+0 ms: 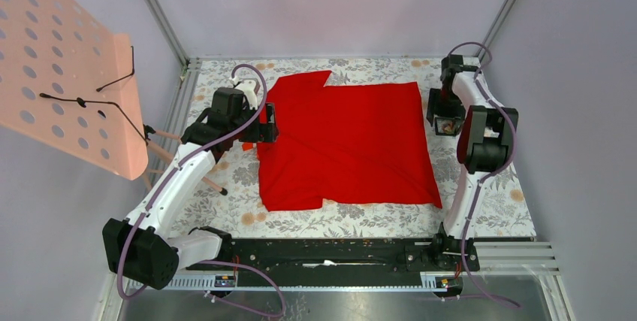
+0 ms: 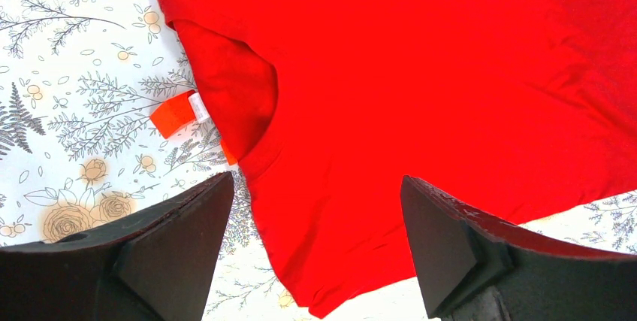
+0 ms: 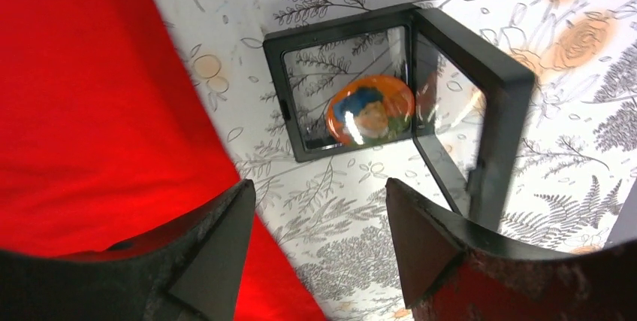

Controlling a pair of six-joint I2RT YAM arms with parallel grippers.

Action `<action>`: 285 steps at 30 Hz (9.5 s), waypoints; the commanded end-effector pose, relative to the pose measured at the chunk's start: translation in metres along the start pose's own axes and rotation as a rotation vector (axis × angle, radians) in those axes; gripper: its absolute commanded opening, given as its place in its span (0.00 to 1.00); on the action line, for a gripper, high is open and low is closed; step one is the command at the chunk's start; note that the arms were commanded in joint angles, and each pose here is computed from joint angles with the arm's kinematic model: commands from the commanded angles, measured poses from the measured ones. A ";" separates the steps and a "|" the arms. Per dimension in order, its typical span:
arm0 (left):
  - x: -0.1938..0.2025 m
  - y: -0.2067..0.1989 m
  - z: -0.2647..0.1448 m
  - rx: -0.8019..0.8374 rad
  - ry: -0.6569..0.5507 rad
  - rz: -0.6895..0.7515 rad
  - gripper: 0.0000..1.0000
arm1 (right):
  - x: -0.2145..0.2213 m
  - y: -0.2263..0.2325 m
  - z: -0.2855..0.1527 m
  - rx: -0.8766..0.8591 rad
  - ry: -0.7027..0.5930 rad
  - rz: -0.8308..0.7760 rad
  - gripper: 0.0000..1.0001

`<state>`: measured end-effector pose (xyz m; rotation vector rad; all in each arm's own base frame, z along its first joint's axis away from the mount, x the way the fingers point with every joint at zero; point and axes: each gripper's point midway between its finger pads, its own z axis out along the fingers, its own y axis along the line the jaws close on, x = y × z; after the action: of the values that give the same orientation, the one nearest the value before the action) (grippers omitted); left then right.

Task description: Pin the brooch onto the clothing

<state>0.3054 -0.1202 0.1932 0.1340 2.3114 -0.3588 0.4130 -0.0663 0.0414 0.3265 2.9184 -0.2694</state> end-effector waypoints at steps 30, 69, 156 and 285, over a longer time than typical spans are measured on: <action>-0.014 -0.003 -0.003 0.015 -0.066 0.014 0.90 | -0.040 -0.052 -0.027 0.057 -0.181 0.032 0.57; -0.016 -0.216 -0.006 0.664 -0.324 0.273 0.88 | 0.066 0.086 -0.149 -0.086 -0.153 -0.396 0.00; 0.051 -0.256 0.074 0.598 0.001 -0.071 0.00 | 0.145 0.209 -0.209 -0.388 -0.141 -0.562 0.00; -0.029 -0.182 -0.097 1.058 -0.173 -0.120 0.00 | 0.215 0.291 -0.346 -1.627 -0.092 -0.682 0.39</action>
<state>0.2275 -0.2660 0.2924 0.3899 1.8511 -1.5279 0.2217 0.3173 0.2719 -0.8015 2.1420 1.6981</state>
